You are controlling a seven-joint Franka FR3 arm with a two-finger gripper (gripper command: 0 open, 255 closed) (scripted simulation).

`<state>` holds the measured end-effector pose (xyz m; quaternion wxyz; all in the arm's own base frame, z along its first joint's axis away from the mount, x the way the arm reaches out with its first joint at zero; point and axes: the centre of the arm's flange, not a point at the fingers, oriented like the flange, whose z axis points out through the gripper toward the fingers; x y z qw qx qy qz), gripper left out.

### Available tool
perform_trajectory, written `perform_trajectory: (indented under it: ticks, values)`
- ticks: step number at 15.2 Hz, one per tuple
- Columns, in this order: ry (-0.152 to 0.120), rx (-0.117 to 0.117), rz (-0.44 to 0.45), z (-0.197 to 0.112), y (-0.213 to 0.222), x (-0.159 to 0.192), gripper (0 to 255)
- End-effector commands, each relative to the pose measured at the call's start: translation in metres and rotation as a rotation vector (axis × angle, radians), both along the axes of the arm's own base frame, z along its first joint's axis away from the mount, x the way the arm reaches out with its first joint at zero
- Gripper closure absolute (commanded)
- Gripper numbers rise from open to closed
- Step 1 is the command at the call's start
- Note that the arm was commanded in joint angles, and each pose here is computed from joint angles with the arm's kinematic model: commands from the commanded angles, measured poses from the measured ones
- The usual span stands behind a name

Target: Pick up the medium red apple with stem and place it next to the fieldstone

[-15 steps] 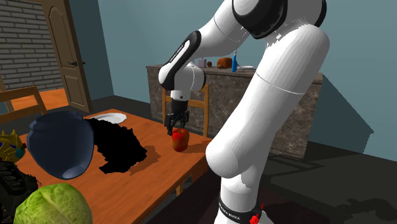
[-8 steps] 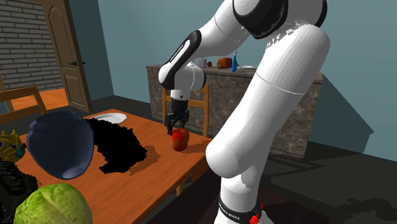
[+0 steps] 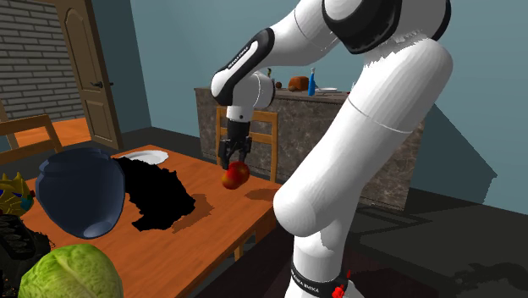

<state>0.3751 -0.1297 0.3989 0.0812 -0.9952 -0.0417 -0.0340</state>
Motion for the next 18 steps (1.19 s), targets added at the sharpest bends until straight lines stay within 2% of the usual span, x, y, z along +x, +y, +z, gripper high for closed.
perform_trajectory:
  ticks: [1,18]
  values:
    - [0.0,0.0,0.0,0.011,0.0,0.001,255]
    - [0.0,0.0,0.0,0.101,0.0,0.001,255]
